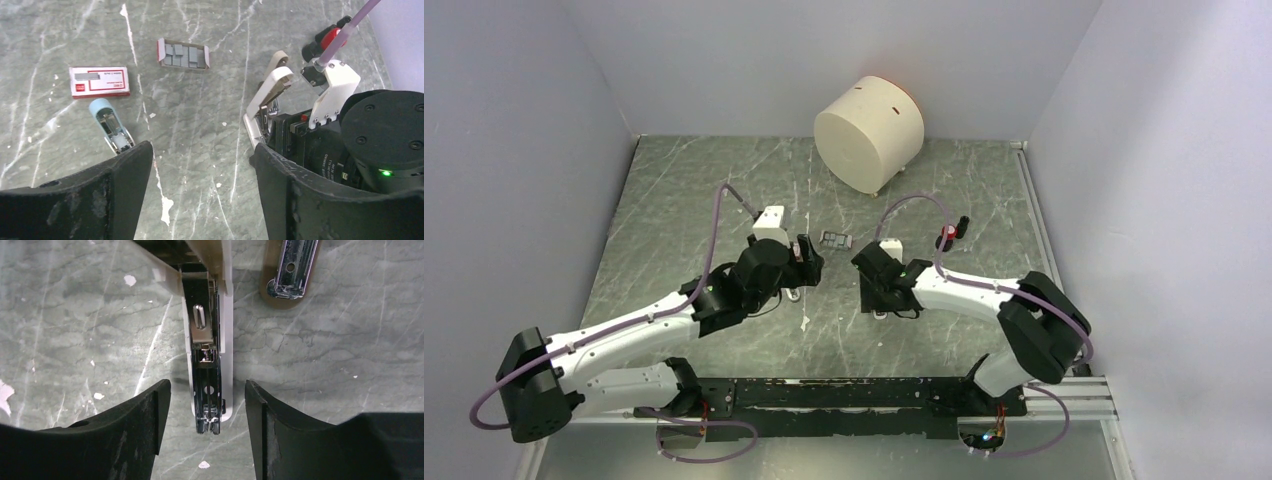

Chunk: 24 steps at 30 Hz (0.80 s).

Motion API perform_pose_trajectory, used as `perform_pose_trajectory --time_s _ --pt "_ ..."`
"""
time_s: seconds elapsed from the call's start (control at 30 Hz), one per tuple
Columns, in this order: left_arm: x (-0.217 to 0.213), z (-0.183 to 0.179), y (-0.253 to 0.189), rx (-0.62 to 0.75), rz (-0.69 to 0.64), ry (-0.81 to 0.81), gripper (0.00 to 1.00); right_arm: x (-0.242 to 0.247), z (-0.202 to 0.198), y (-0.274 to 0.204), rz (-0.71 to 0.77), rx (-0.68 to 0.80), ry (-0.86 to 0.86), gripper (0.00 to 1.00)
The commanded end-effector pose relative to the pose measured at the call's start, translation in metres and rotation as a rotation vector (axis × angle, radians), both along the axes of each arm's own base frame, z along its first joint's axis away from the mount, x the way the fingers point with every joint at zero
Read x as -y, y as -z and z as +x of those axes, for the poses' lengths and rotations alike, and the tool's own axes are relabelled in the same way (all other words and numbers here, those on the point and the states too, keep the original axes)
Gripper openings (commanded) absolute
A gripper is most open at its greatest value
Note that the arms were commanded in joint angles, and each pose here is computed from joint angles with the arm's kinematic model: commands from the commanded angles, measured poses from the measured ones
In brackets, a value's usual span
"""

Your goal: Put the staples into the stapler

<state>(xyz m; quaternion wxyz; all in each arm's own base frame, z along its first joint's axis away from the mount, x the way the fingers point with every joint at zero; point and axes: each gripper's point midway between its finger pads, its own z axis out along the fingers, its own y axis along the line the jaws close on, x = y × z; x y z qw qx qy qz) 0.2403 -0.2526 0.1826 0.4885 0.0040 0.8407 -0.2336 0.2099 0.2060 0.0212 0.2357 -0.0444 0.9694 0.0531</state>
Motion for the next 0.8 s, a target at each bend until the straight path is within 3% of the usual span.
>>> perform_pose_trajectory --time_s 0.0,0.27,0.5,0.77 --pt "-0.013 0.007 -0.02 0.053 0.014 -0.056 0.83 -0.001 0.012 0.0 -0.019 0.036 0.081 0.59" --pt "-0.017 0.003 -0.021 0.041 0.006 -0.057 0.94 0.001 0.02 0.001 -0.047 0.073 0.109 0.45" --pt "-0.012 0.0 -0.022 0.029 0.014 -0.025 0.97 0.0 0.03 0.005 -0.093 0.085 0.117 0.31" --pt "-0.013 0.001 -0.027 0.004 0.013 -0.005 0.97 -0.008 0.057 -0.001 -0.108 0.153 0.137 0.29"
